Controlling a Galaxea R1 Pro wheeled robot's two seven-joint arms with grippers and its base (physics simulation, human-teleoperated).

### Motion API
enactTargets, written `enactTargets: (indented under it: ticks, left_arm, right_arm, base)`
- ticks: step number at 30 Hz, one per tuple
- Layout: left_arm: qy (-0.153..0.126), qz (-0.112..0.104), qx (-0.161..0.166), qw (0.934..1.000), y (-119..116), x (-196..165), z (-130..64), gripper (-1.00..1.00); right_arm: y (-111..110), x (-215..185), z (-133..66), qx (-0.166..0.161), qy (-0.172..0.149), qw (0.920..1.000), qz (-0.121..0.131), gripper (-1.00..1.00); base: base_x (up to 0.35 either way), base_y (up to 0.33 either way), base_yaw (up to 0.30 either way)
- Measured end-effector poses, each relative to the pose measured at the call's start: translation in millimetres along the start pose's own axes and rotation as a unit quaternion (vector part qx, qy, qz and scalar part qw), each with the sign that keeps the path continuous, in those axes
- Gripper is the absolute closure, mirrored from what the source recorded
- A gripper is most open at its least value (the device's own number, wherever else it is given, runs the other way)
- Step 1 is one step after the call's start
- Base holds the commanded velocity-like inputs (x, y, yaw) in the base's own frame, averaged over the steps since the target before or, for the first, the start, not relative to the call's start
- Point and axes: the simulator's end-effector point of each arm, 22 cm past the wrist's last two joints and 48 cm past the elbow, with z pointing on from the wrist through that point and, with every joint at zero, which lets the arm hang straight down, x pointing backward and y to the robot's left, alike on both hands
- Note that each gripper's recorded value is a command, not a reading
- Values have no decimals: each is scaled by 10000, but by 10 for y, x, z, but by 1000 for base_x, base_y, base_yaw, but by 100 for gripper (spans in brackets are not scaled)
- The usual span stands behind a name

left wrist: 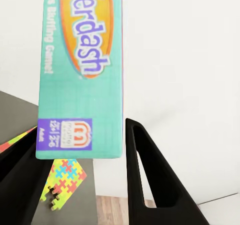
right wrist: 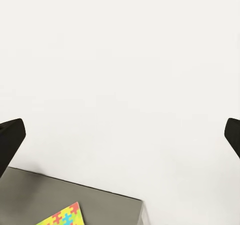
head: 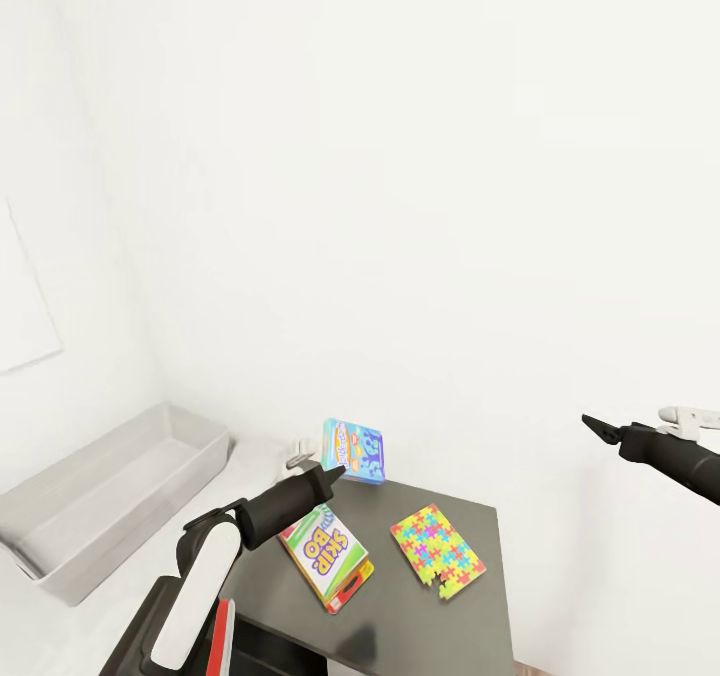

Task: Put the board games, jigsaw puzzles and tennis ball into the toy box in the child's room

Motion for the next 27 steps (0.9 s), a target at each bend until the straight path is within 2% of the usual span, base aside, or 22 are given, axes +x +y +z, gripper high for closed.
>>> enactTargets:
  ticks: [17, 27]
  left_arm:
    - [5, 1, 4, 10000, -7, 5, 4, 100]
    - [-12, -9, 47, 10000, -27, -9, -2, 100]
  right_arm:
    - [4, 2, 2, -4, 1, 10000, 2, -100]
    - [4, 2, 2, -3, 0, 10000, 2, -100]
  base:
    - [0, 0, 7]
    - [0, 0, 229]
